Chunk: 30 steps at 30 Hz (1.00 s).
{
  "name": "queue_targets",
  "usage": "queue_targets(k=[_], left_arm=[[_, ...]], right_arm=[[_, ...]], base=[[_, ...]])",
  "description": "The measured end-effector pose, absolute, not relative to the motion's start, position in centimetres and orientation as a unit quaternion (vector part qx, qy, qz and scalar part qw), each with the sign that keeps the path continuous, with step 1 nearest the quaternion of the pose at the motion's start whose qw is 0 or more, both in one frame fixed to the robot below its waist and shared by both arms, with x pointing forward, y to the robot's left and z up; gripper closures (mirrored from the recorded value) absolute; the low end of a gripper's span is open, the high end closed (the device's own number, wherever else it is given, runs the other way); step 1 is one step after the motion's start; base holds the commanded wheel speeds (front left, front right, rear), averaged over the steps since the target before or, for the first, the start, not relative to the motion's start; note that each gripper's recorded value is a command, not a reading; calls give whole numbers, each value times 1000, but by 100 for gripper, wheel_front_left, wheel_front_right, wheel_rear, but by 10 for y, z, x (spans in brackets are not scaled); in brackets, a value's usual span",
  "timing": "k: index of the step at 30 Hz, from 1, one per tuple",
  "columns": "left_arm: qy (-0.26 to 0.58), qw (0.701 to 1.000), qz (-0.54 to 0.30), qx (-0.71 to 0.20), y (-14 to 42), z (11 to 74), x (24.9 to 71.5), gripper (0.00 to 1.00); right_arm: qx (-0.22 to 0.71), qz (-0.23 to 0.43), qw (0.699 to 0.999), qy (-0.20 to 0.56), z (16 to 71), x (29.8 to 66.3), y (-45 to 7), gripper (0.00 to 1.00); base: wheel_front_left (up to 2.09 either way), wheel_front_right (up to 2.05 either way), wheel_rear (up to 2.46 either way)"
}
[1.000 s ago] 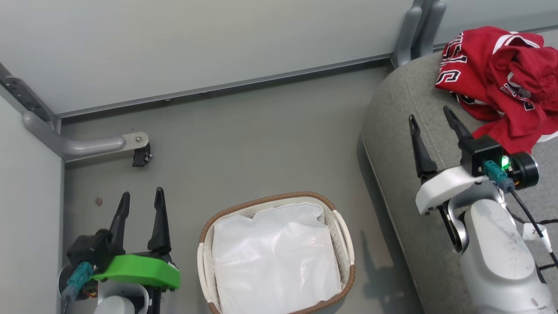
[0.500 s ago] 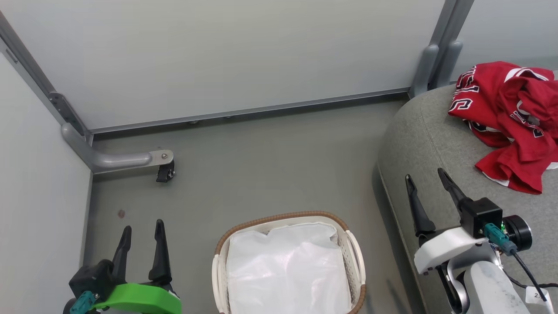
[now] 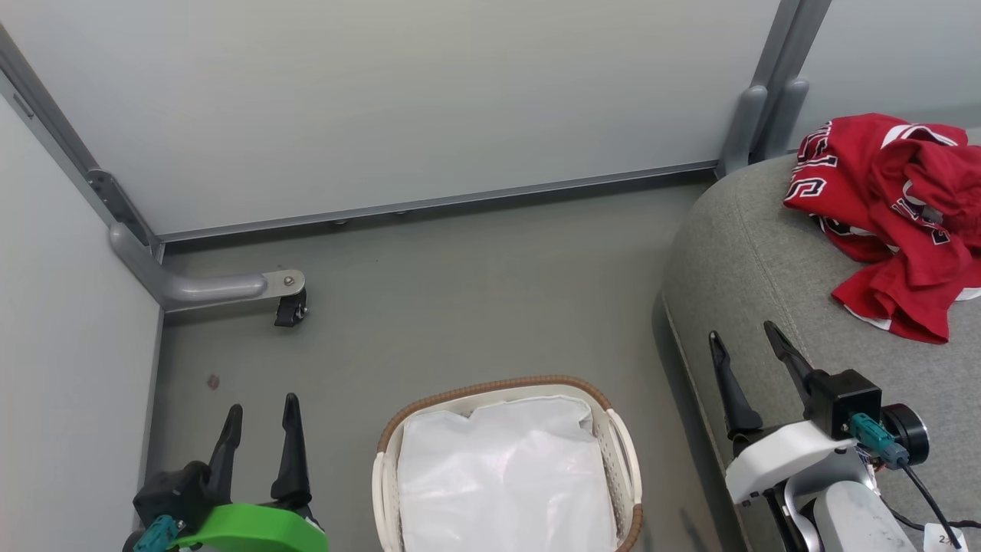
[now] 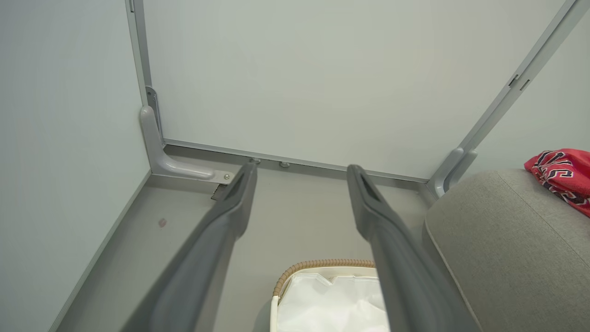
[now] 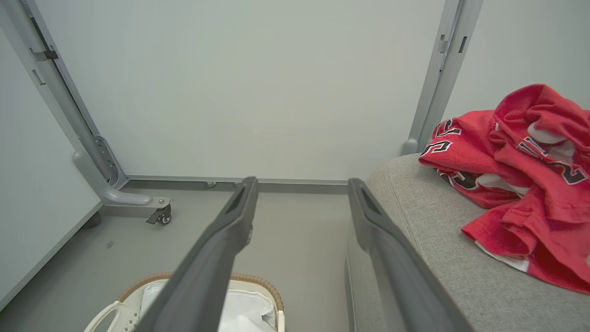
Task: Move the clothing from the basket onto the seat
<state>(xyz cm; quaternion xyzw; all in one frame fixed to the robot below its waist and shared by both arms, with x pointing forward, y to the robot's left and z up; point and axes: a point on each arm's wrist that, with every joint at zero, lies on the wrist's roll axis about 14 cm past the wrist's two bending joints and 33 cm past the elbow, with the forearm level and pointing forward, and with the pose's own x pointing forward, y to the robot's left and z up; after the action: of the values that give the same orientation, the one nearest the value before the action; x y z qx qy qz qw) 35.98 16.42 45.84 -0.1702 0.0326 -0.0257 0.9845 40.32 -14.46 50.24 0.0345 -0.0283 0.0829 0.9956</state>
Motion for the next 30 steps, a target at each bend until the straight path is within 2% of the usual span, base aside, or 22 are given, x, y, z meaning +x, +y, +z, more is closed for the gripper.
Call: queue_targets(k=[8,9,15,30], left_arm=[[35,984,-20,-173,167,457,357,0],[36,984,-19,-174,168,456,356,100],[61,982,-15,-180,165,441,351,100],[69,946,28,-315,179,441,354,100]], right_arm=[[35,84,995,-31,504,403,-144,0],[35,84,995,-29,503,403,-143,100],[46,80,996,13,477,393,-143,100],[213,28,976,28,479,395,-162,100]], base=[[0,0,0],[0,0,0],[0,0,0],[0,0,0]])
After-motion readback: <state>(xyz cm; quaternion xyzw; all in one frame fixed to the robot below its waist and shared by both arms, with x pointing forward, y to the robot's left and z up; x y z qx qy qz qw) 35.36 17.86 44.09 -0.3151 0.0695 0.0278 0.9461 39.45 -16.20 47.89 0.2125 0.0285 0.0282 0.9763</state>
